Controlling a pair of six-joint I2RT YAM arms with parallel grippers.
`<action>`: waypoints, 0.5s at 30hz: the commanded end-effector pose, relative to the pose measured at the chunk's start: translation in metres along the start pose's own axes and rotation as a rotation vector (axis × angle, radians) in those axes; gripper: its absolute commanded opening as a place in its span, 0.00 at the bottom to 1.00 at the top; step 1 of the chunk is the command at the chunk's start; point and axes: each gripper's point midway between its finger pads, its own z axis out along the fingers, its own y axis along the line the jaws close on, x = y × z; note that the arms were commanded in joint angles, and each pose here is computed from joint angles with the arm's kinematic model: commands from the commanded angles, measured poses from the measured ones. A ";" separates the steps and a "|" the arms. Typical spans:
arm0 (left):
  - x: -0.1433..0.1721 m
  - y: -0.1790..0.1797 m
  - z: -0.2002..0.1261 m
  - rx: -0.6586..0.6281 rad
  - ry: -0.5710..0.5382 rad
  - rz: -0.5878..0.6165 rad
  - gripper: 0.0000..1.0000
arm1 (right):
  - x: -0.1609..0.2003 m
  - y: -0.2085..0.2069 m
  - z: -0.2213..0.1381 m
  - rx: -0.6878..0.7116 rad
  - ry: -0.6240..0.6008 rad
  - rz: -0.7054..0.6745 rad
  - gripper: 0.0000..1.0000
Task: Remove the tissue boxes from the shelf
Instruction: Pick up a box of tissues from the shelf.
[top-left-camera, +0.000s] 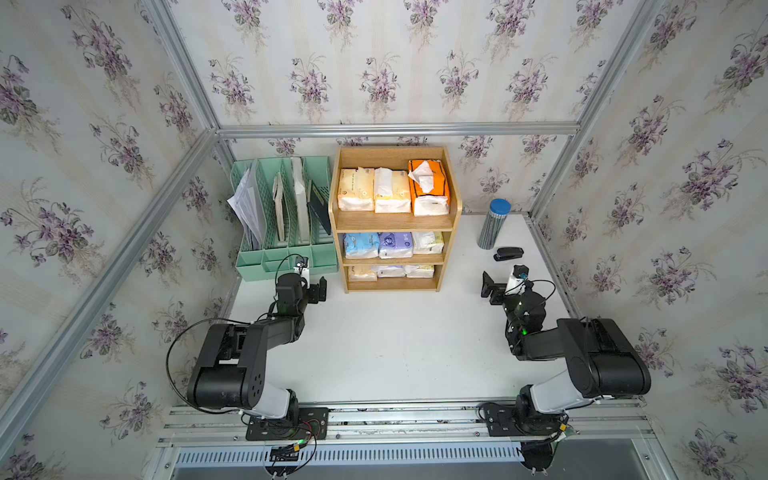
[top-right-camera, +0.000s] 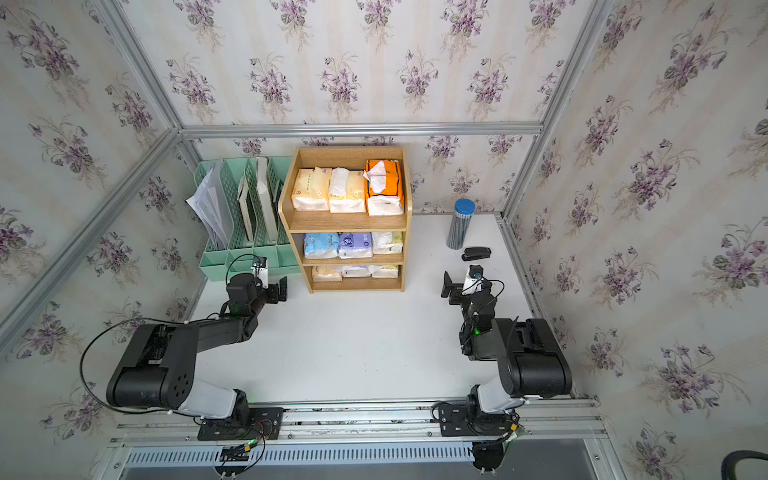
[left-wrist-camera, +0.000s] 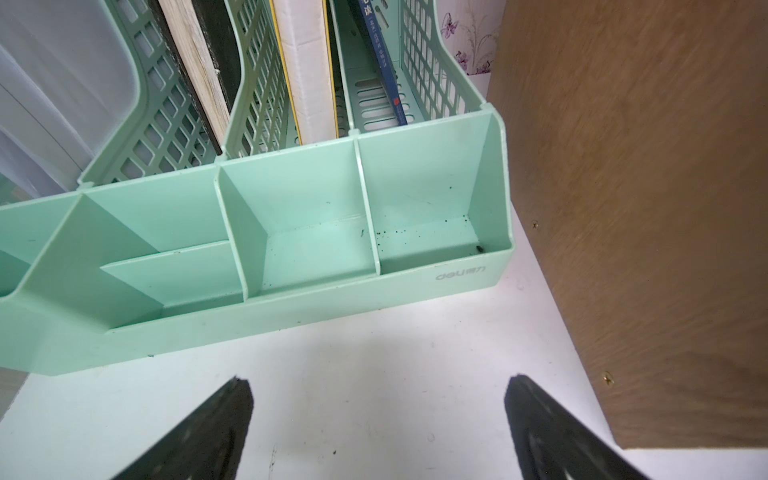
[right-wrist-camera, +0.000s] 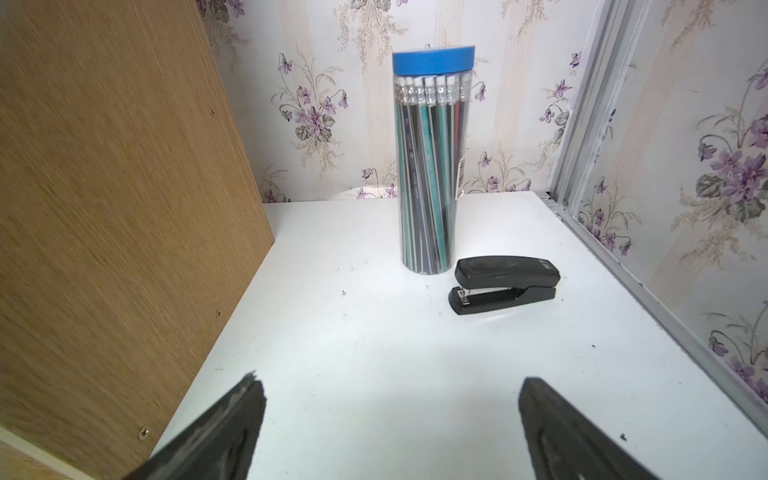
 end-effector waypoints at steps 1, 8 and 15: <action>-0.004 0.000 0.000 0.000 -0.012 0.007 0.99 | -0.002 -0.001 0.001 0.004 -0.007 0.005 1.00; -0.004 0.000 0.000 0.001 -0.013 0.006 0.99 | -0.002 -0.001 0.001 0.006 -0.006 0.006 1.00; -0.003 0.000 0.000 0.001 -0.011 0.005 0.99 | -0.002 -0.001 0.001 0.006 -0.005 0.005 1.00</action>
